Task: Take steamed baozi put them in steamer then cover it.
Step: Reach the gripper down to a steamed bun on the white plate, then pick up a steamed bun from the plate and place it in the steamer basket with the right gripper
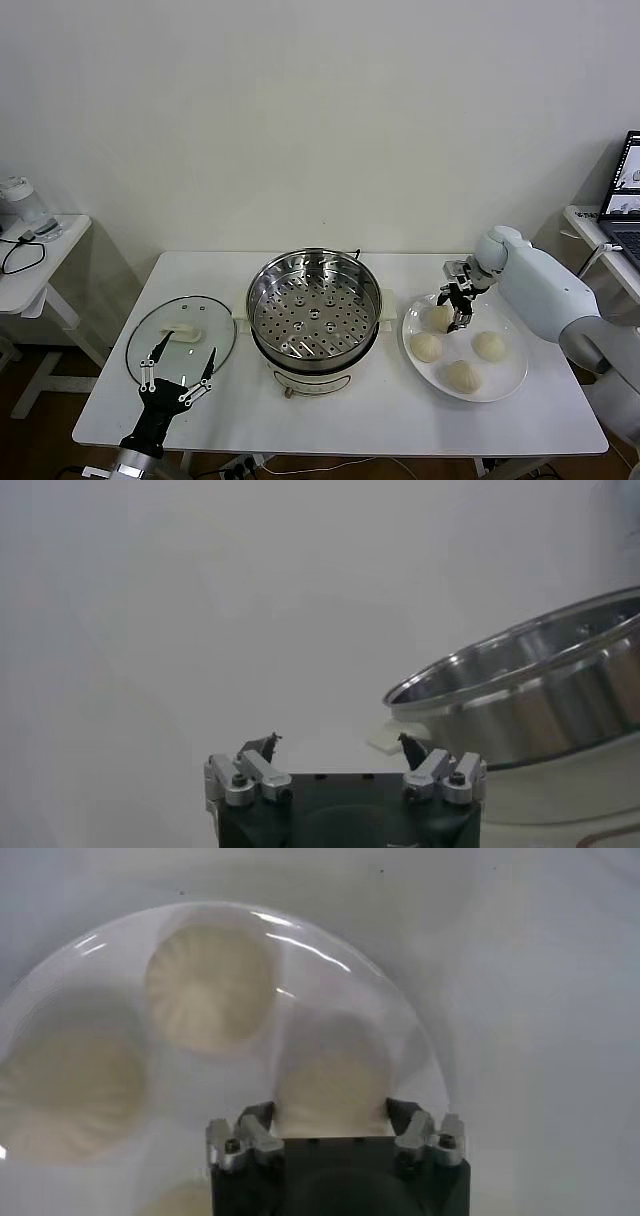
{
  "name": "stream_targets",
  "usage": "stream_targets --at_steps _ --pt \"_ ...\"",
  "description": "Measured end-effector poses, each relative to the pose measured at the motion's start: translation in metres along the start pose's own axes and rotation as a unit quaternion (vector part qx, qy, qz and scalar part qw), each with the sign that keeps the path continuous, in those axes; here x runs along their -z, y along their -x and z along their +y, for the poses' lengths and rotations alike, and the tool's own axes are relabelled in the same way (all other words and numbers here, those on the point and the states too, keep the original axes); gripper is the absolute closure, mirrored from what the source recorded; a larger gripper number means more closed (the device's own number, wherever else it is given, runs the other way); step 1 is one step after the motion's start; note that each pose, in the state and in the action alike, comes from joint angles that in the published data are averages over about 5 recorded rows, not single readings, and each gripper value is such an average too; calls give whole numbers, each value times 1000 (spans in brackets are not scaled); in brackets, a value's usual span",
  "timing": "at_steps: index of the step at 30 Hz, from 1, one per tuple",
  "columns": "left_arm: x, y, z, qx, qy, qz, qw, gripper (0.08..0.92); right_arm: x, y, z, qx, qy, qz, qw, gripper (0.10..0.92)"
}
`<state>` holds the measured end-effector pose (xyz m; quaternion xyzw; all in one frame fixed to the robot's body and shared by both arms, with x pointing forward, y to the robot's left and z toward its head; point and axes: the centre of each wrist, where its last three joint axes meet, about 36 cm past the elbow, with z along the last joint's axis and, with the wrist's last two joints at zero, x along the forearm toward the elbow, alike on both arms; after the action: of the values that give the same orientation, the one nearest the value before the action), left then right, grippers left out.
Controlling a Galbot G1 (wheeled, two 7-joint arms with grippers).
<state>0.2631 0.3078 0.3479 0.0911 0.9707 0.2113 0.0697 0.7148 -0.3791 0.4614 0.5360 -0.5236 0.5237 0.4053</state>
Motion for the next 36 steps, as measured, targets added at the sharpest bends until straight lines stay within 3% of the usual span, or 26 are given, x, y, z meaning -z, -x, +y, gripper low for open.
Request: stream_targets --at_steps 7,15,25,36 --pt "2 1 0 0 0 -3 1000 177 9 -30 -9 -21 -42 -1 999 330" --pt "4 3 0 -1 0 -9 1000 177 65 -107 -35 -76 -186 -15 979 335" --pt "8 1 -1 -2 -2 -16 1000 177 201 -193 -53 -113 -419 -17 901 337" --pt "8 1 2 3 -2 -21 1000 177 312 -181 -35 -83 -571 -4 816 355"
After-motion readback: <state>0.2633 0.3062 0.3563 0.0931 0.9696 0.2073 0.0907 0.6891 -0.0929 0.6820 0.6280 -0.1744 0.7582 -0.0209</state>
